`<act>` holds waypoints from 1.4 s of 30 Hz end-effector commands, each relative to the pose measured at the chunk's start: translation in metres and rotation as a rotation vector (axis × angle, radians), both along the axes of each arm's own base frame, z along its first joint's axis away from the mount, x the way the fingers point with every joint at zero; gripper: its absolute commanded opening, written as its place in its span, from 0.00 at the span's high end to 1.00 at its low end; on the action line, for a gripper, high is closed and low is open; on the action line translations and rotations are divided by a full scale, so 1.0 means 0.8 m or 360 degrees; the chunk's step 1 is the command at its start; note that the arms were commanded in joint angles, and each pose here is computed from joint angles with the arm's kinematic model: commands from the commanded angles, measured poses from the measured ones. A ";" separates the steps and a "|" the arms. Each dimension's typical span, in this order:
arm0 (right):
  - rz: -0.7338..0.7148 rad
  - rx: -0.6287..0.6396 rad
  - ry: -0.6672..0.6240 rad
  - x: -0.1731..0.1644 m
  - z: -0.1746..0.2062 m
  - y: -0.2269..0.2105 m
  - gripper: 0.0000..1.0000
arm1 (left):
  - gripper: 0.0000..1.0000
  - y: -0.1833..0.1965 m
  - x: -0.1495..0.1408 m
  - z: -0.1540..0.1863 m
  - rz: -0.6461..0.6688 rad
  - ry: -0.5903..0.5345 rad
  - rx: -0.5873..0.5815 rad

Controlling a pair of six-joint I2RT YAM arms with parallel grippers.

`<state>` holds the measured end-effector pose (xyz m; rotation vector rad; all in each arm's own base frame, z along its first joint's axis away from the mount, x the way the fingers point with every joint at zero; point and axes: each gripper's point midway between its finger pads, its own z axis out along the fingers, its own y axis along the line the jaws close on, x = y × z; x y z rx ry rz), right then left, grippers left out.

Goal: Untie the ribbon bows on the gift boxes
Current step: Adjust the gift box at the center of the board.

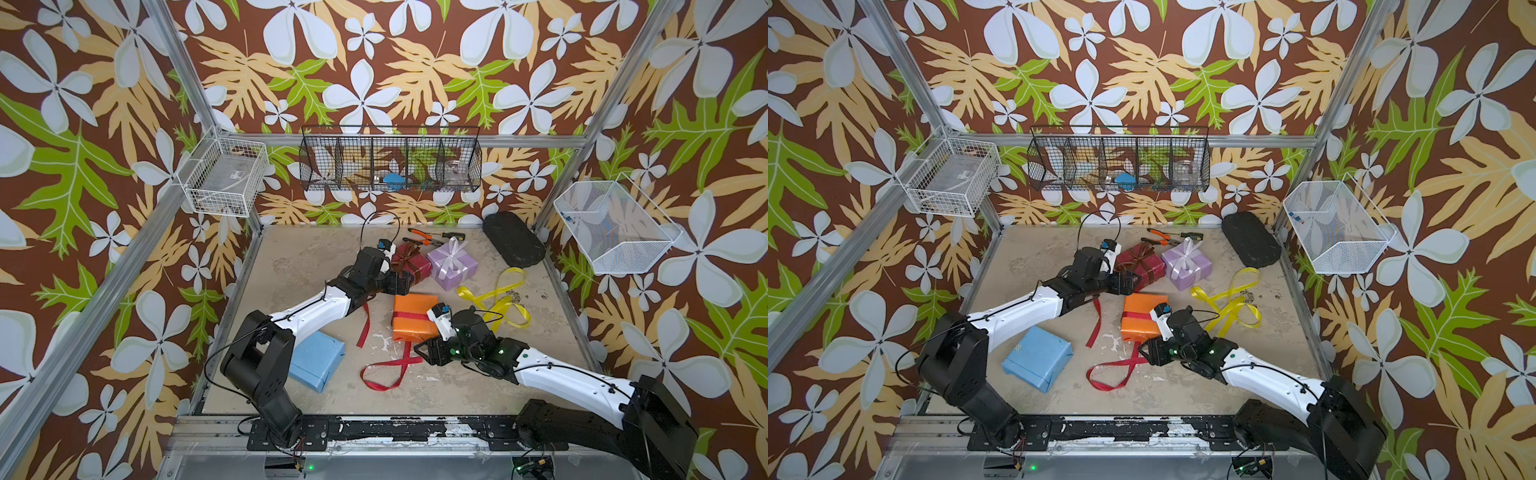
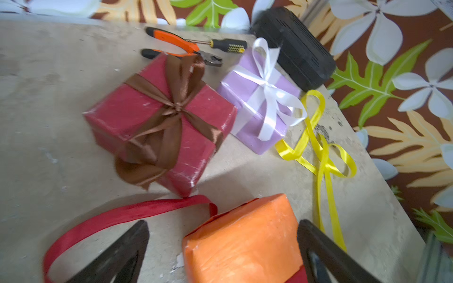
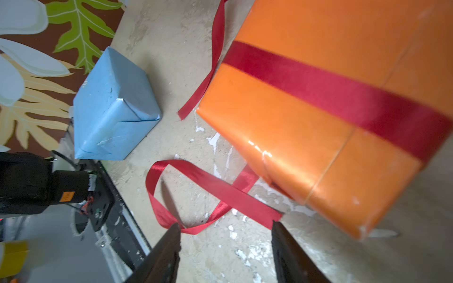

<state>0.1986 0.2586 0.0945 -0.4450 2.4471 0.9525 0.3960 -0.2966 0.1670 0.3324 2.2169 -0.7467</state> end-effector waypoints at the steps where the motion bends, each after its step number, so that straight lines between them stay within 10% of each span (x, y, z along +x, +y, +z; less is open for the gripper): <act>1: 0.0009 0.0203 0.0051 -0.003 0.011 0.020 0.42 | 0.05 -0.029 -0.007 0.003 -0.0189 0.0025 -0.0128; 22: -0.0476 0.0378 0.0027 0.054 -0.014 -0.030 0.35 | 0.11 -0.038 -0.045 -0.086 -0.0323 0.0311 -0.0106; 42: -0.0581 0.0473 -0.0031 0.132 0.009 -0.042 0.33 | 0.13 -0.019 -0.156 -0.092 -0.0307 0.0542 -0.0299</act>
